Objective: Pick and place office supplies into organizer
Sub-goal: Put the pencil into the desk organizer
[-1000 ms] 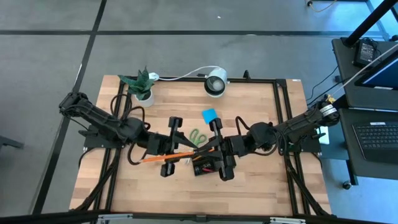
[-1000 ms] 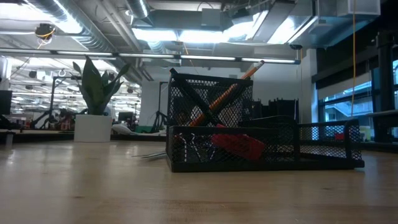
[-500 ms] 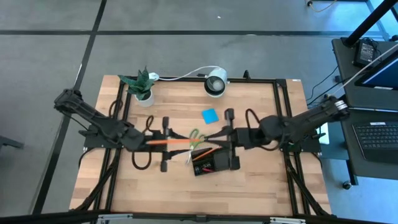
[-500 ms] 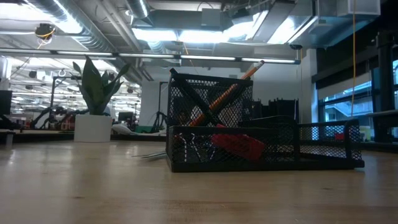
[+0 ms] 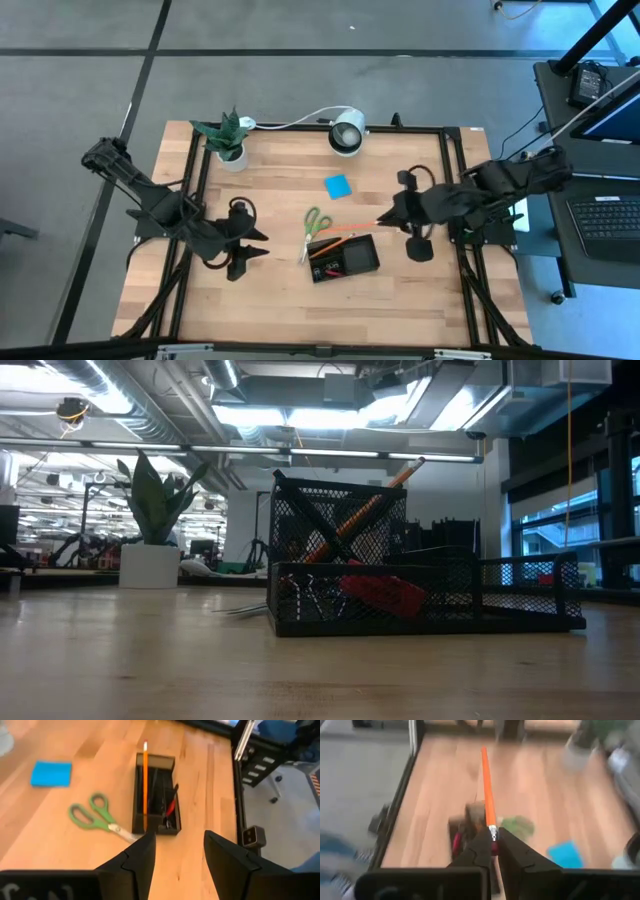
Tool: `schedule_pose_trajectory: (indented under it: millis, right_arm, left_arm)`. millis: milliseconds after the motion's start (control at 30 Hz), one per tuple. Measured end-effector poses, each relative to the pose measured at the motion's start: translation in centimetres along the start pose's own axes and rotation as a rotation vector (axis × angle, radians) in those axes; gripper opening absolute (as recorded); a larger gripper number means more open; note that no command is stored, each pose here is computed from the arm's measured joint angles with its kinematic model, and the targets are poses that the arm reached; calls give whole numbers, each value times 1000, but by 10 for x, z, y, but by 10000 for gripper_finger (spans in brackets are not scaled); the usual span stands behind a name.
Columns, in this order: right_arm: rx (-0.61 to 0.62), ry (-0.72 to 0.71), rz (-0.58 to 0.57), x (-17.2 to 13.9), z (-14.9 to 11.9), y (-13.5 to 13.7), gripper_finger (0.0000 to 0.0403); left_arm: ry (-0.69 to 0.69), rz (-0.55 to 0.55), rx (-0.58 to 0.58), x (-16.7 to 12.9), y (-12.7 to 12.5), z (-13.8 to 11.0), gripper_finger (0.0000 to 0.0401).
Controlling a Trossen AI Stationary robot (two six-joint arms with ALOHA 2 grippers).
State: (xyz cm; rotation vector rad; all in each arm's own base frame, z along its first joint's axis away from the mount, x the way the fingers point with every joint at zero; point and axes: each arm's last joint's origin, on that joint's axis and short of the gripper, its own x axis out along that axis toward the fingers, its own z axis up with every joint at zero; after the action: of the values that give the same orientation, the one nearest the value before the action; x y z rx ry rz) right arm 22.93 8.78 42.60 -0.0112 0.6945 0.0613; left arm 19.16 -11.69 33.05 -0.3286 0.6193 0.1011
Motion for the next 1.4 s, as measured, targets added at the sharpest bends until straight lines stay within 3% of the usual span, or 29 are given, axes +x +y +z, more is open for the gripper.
schedule_pose_trajectory:
  millis: [200, 500, 1067, 1400]
  right_arm:
    - [4, 185, 72, 35, -2, -1, 21]
    - [-110, 397, 39, 100, -10, -12, 21]
    - [-240, 548, 96, 175, -25, -9, 21]
    - [-255, 553, 94, 184, -27, -8, 38]
  left_arm:
    - [16, 18, -9, 2, 2, -1, 157]
    - [11, 34, -28, 5, 6, 2, 157]
    - [16, 37, -6, 5, 6, 2, 157]
    - [10, 43, -4, 5, 6, 2, 157]
